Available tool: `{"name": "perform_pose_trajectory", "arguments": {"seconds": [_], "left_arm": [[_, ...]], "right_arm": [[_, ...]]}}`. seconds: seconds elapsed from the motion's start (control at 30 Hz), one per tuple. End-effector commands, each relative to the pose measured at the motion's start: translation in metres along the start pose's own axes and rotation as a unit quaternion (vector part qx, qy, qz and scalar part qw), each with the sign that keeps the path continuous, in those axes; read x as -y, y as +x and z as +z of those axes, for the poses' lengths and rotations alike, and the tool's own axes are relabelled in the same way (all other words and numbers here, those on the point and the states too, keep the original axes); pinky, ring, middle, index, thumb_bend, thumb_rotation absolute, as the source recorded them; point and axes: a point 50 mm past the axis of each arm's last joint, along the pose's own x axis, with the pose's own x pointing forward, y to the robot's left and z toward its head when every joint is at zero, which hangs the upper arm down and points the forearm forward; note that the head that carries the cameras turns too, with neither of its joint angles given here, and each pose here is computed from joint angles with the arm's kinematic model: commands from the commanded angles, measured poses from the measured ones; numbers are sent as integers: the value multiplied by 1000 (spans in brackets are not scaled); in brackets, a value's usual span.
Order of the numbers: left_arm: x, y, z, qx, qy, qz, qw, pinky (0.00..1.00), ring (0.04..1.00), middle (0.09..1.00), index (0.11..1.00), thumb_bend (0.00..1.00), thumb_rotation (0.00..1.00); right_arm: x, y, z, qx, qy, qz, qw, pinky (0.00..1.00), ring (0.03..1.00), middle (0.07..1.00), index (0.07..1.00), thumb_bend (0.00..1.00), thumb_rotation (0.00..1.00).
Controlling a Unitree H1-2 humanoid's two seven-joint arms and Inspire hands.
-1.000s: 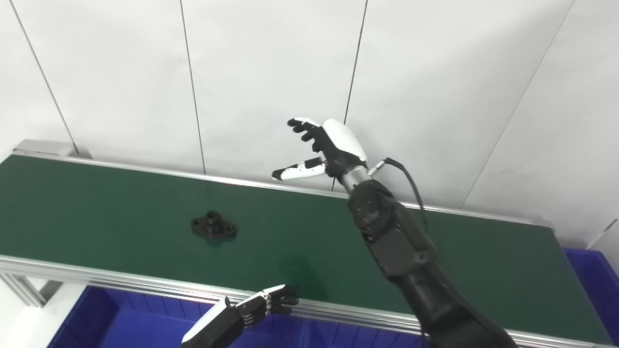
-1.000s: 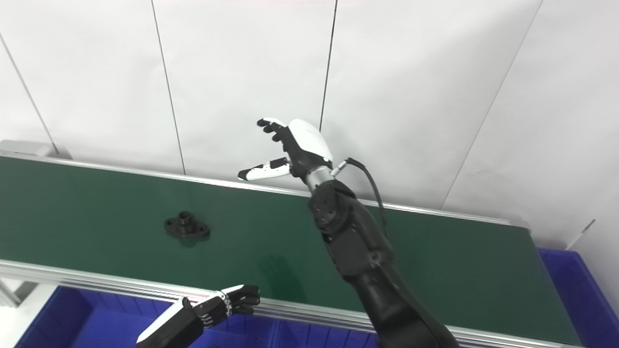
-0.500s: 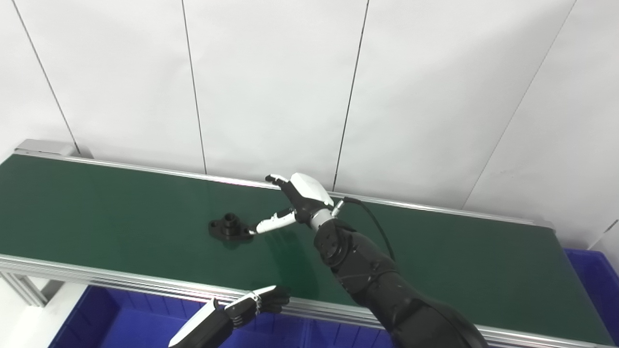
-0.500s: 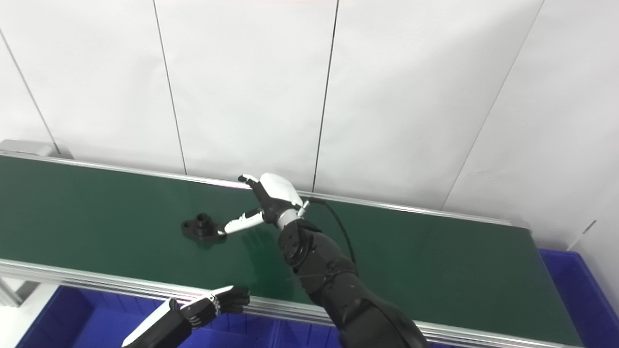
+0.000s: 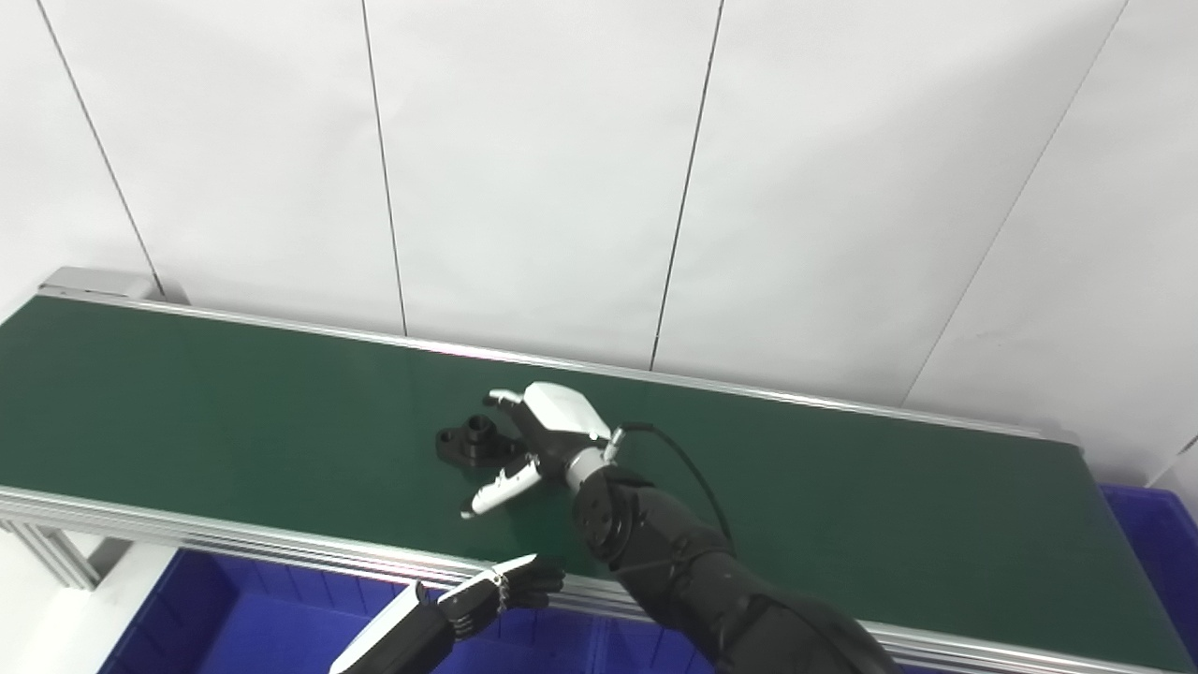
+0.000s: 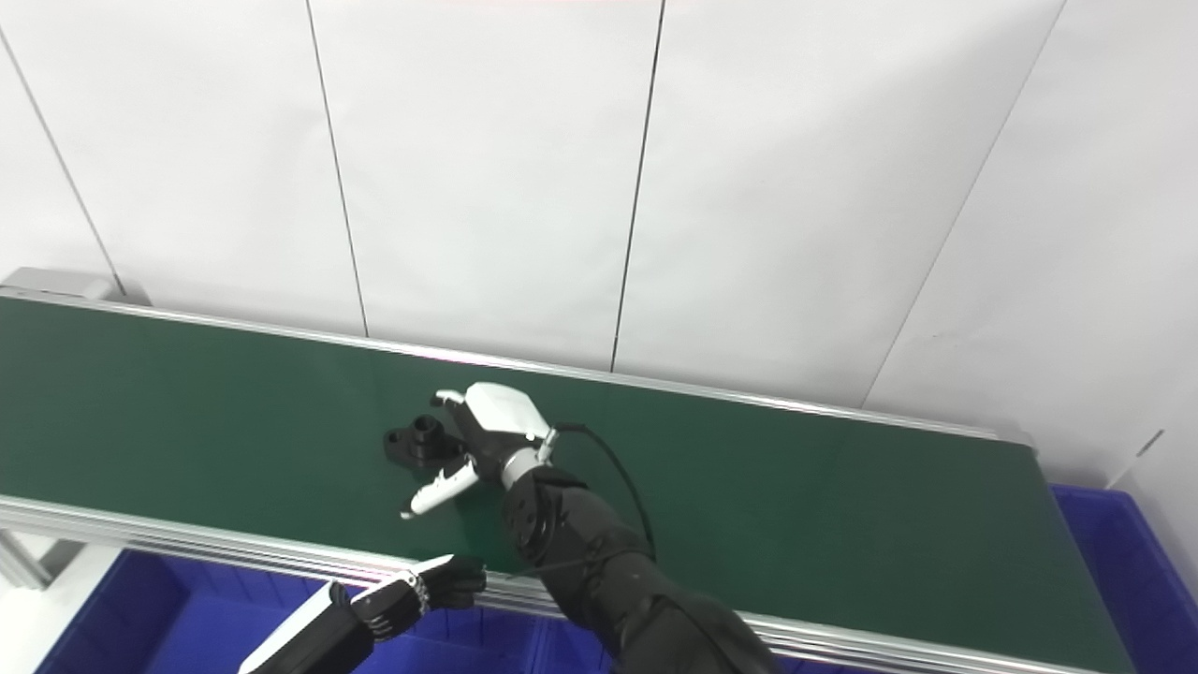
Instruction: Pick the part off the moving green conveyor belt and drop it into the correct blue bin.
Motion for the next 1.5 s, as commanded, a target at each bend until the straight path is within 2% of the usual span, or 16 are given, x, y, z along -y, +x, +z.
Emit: {"name": "perform_pose_trajectory", "arguments": {"seconds": [0.0, 0.13, 0.2, 0.23, 0.3, 0.33, 0.4, 0.43, 0.67, 0.8, 1.0, 1.03, 1.1, 1.2, 1.4, 1.47], "left_arm": [[-5, 2, 10, 27, 5, 10, 1000, 851, 887, 908, 899, 512, 654], [-3, -1, 12, 27, -2, 12, 1000, 856, 887, 906, 897, 524, 638], [-3, -2, 13, 26, -4, 13, 1000, 857, 887, 906, 897, 530, 630], [-3, -3, 13, 26, -5, 13, 1000, 858, 887, 906, 897, 536, 626], [-4, -4, 13, 27, -6, 14, 1000, 858, 887, 906, 897, 540, 624], [-4, -5, 14, 27, -6, 13, 1000, 858, 886, 906, 896, 540, 617], [-5, -5, 15, 28, -6, 12, 1000, 858, 886, 906, 896, 540, 614], [-5, -6, 15, 29, -6, 12, 999, 860, 887, 907, 897, 540, 610], [-7, -6, 21, 29, -8, 12, 999, 859, 885, 905, 894, 549, 592], [-8, -4, 25, 34, -8, 15, 999, 859, 883, 902, 891, 544, 578], [-10, -1, 27, 39, -7, 18, 999, 859, 884, 901, 891, 542, 572], [-11, -1, 28, 41, -6, 21, 999, 859, 884, 902, 891, 542, 572], [-12, 0, 30, 43, -5, 25, 999, 851, 877, 896, 883, 553, 564], [-13, -1, 30, 45, -5, 28, 999, 853, 875, 895, 880, 556, 553], [-12, -1, 25, 42, -7, 27, 999, 856, 876, 893, 880, 553, 563], [-12, 0, 23, 42, -8, 26, 999, 854, 877, 895, 883, 546, 566]], "right_arm": [[7, 6, 26, 29, -15, -20, 999, 768, 818, 832, 857, 1000, 309], [-7, 3, 30, 19, -29, -7, 999, 686, 750, 775, 799, 997, 254], [-12, 2, 29, 16, -39, 0, 999, 634, 703, 715, 723, 969, 187], [-14, 2, 28, 15, -46, 4, 999, 598, 665, 679, 671, 918, 90], [-17, 1, 27, 10, -65, 13, 998, 579, 647, 665, 641, 874, 38], [-18, 1, 26, 5, -74, 17, 997, 521, 608, 646, 554, 663, 84], [-20, 0, 23, -5, -81, 25, 996, 462, 567, 626, 511, 553, 108], [-22, 0, 22, -8, -81, 28, 996, 390, 494, 537, 503, 539, 44], [-28, -3, 14, -14, -126, 45, 991, 372, 471, 485, 492, 531, 0], [-32, -5, 12, -12, -150, 60, 987, 297, 384, 429, 520, 528, 0], [-35, -6, 10, -14, -160, 83, 984, 241, 319, 474, 493, 531, 0], [-38, -6, 10, -17, -163, 100, 981, 241, 318, 474, 493, 532, 0], [-41, -7, 9, -21, -164, 125, 978, 373, 488, 478, 507, 527, 1], [-41, -7, 7, -23, -156, 142, 977, 435, 552, 492, 497, 526, 1], [-22, -4, 0, 5, -125, 98, 987, 395, 491, 501, 481, 527, 0], [-13, -2, -2, 13, -111, 80, 991, 332, 418, 497, 466, 530, 0]]}}
